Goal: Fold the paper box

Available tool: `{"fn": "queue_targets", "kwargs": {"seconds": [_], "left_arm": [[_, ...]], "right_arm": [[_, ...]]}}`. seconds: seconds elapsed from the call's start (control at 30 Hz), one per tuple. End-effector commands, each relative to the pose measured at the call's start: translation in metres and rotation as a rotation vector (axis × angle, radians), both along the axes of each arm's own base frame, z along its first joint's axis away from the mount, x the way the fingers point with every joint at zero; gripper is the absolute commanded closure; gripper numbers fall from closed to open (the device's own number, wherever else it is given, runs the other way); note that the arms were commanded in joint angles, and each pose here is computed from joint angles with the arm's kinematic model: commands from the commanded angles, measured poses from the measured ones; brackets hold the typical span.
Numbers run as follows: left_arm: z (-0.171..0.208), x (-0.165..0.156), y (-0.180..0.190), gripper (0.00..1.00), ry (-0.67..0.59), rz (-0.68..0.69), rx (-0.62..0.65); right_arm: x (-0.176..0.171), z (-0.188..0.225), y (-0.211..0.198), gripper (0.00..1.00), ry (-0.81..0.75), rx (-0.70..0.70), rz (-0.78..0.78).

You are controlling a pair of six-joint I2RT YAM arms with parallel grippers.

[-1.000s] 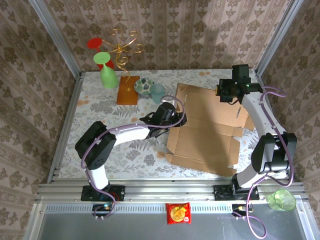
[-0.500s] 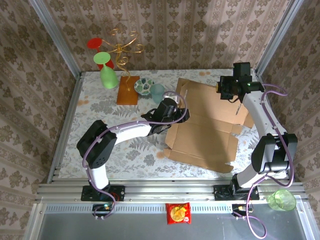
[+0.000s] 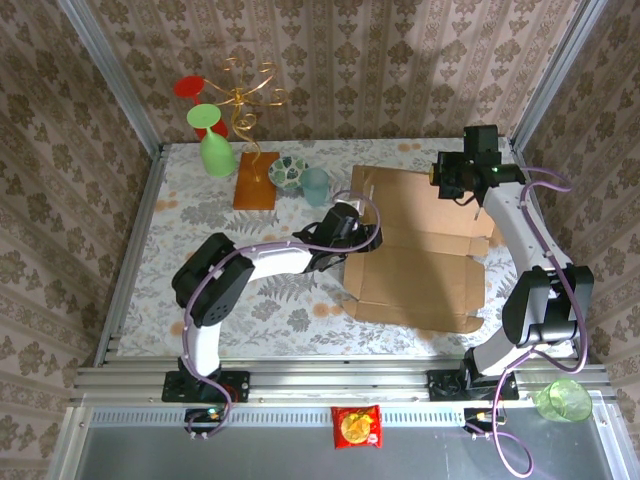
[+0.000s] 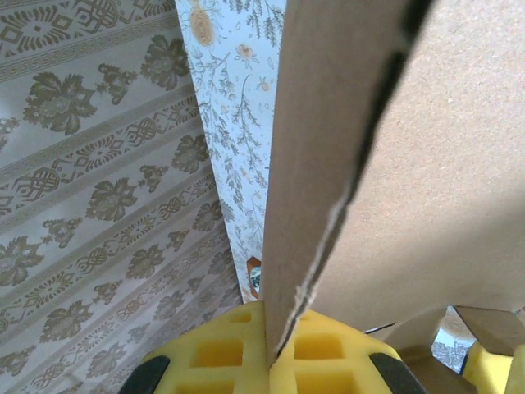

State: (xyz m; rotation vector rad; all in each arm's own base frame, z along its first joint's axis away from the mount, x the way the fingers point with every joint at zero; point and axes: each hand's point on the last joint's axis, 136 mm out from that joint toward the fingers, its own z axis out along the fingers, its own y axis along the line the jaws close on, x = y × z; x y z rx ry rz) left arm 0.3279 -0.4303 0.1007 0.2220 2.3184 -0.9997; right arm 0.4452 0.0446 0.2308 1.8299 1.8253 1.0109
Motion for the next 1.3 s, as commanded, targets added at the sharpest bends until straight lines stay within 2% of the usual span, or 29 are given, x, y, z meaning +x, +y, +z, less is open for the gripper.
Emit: {"fn": "queue_targets", "kwargs": {"seconds": [0.0, 0.33, 0.53, 0.77, 0.97, 1.27], "left_arm": [[0.033, 0.005, -0.022, 0.55, -0.068, -0.051, -0.139], [0.048, -0.003, 0.014, 0.53, -0.093, -0.005, -0.190], [0.065, -0.023, 0.042, 0.50, -0.105, -0.003, -0.201], [0.085, -0.044, 0.080, 0.49, -0.128, 0.028, -0.109], [0.100, -0.032, 0.118, 0.47, -0.170, 0.090, -0.077], [0.089, 0.015, 0.168, 0.52, -0.176, 0.202, 0.007]], "right_arm": [[-0.004, 0.004, 0.006, 1.00, -0.031, 0.012, 0.022], [-0.002, 0.007, 0.003, 1.00, -0.131, -0.055, 0.070], [0.002, 0.007, 0.000, 1.00, -0.229, -0.112, 0.113], [0.001, 0.005, 0.002, 1.00, -0.267, -0.131, 0.167], [0.006, 0.008, 0.007, 1.00, -0.354, -0.135, 0.209], [0.002, -0.005, 0.019, 1.00, -0.353, -0.103, 0.310]]}}
